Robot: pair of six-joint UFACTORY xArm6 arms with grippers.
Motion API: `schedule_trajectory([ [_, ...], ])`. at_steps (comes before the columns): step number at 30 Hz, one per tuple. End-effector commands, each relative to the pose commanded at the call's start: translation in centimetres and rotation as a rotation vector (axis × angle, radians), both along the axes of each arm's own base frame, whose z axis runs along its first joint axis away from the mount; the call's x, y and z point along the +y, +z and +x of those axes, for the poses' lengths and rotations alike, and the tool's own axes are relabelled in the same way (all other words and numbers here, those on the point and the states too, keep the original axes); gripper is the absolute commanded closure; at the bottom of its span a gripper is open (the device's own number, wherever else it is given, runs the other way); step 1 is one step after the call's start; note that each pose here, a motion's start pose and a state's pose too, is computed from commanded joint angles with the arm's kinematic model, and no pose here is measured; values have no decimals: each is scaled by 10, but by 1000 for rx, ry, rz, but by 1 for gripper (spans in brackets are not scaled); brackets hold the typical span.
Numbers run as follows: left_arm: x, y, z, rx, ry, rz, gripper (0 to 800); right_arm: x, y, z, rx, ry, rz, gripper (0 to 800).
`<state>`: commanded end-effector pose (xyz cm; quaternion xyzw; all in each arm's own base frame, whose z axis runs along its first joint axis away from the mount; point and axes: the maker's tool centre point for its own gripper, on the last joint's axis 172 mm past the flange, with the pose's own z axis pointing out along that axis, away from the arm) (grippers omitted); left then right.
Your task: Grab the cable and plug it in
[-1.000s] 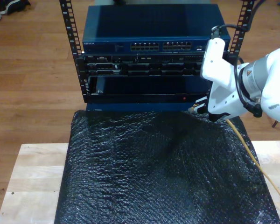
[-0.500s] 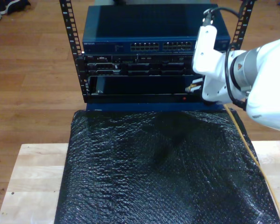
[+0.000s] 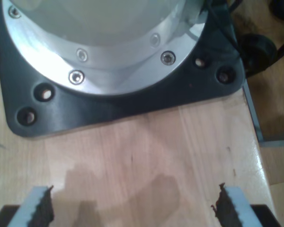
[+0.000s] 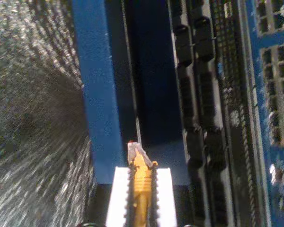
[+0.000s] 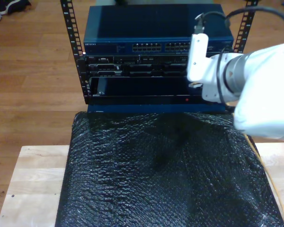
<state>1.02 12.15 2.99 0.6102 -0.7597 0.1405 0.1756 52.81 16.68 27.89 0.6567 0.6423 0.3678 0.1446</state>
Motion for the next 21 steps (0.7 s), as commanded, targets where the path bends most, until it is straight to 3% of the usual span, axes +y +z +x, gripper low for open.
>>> schedule_trajectory([
  [21, 0, 0, 0, 0, 0, 0, 0, 9, 6, -21, -66, 61, -53, 800],
])
